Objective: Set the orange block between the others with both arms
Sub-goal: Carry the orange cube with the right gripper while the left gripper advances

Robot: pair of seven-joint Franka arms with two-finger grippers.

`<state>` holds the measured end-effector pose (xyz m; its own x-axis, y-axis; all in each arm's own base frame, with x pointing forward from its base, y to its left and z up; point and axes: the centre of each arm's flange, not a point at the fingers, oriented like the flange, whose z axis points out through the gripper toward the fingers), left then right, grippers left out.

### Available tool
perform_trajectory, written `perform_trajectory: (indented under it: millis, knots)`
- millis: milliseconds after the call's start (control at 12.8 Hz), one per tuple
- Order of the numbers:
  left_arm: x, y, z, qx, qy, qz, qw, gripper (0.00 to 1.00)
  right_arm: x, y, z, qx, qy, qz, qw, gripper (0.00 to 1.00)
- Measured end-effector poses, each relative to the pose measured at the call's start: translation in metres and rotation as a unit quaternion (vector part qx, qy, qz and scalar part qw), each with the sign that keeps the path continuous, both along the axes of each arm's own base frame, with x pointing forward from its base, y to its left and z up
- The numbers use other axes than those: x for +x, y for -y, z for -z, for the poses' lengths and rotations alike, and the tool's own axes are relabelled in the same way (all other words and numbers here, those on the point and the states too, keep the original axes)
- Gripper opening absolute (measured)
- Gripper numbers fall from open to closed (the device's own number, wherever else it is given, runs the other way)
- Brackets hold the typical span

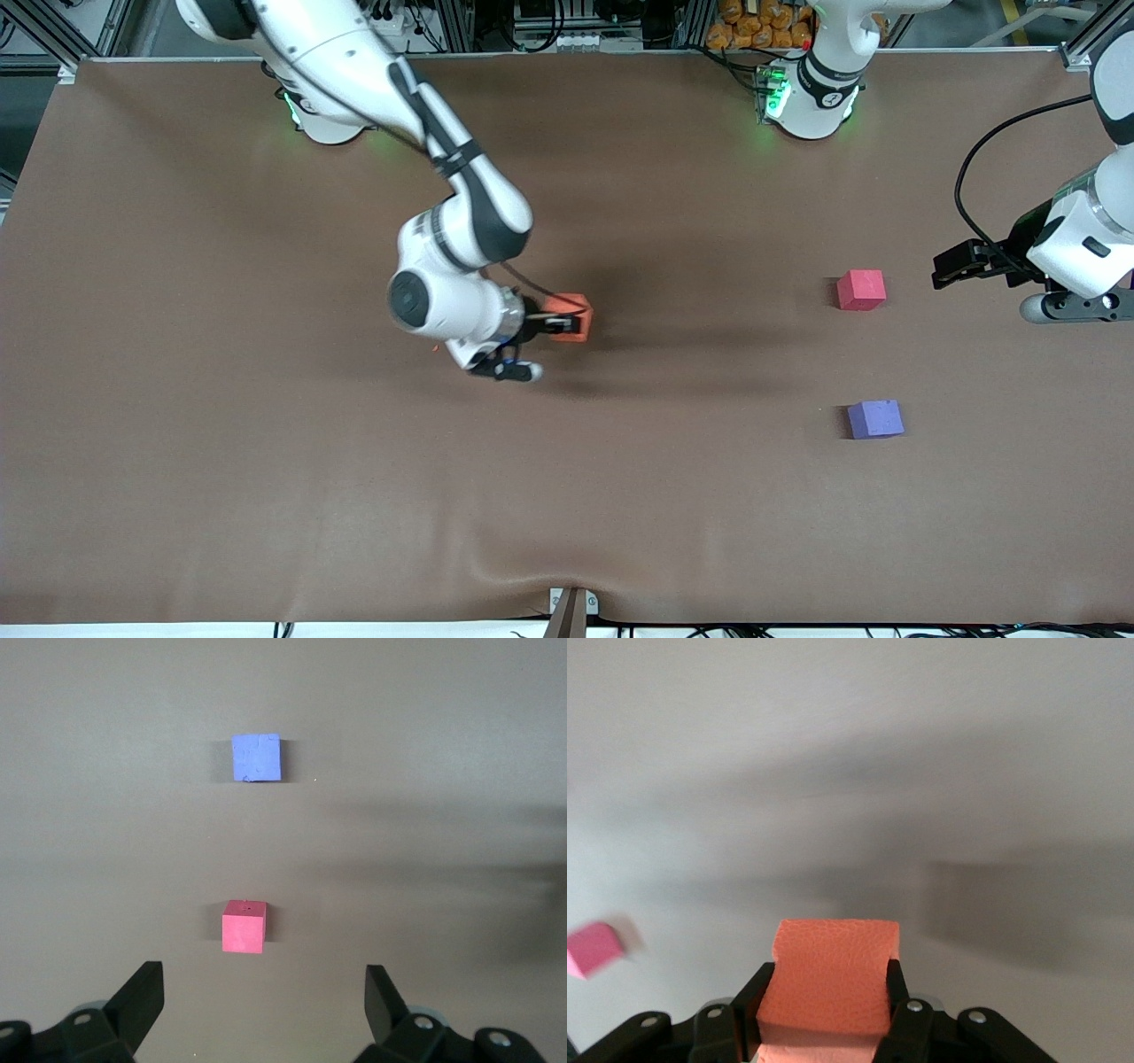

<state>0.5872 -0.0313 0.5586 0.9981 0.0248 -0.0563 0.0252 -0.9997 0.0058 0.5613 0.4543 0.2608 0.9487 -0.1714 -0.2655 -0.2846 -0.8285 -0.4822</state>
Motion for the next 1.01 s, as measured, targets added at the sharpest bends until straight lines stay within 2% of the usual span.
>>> perform_trajectory:
  millis: [234, 390, 546, 858, 1014]
  knots:
    - [0.002, -0.001, 0.003, 0.0, -0.002, -0.001, 1.0, 1.0, -0.03, -0.043, 0.018, 0.018, 0.004, 0.065, 0.998, 0.53]
    - [0.005, 0.0, 0.01, 0.0, -0.005, 0.0, 1.0, 1.0, -0.047, -0.062, 0.032, 0.03, -0.004, 0.086, 0.996, 0.53]
    - [0.008, 0.003, 0.019, -0.002, -0.012, 0.002, 1.0, 1.0, -0.054, -0.08, 0.034, 0.052, -0.014, 0.101, 0.993, 0.53]
    - [0.012, 0.018, 0.039, -0.003, -0.029, 0.012, 0.999, 1.0, -0.066, -0.114, 0.038, 0.084, 0.009, 0.169, 0.982, 0.54]
    - [0.016, 0.033, 0.055, -0.003, -0.037, 0.013, 0.999, 1.0, -0.076, -0.128, 0.046, 0.083, -0.004, 0.208, 0.975, 0.54]
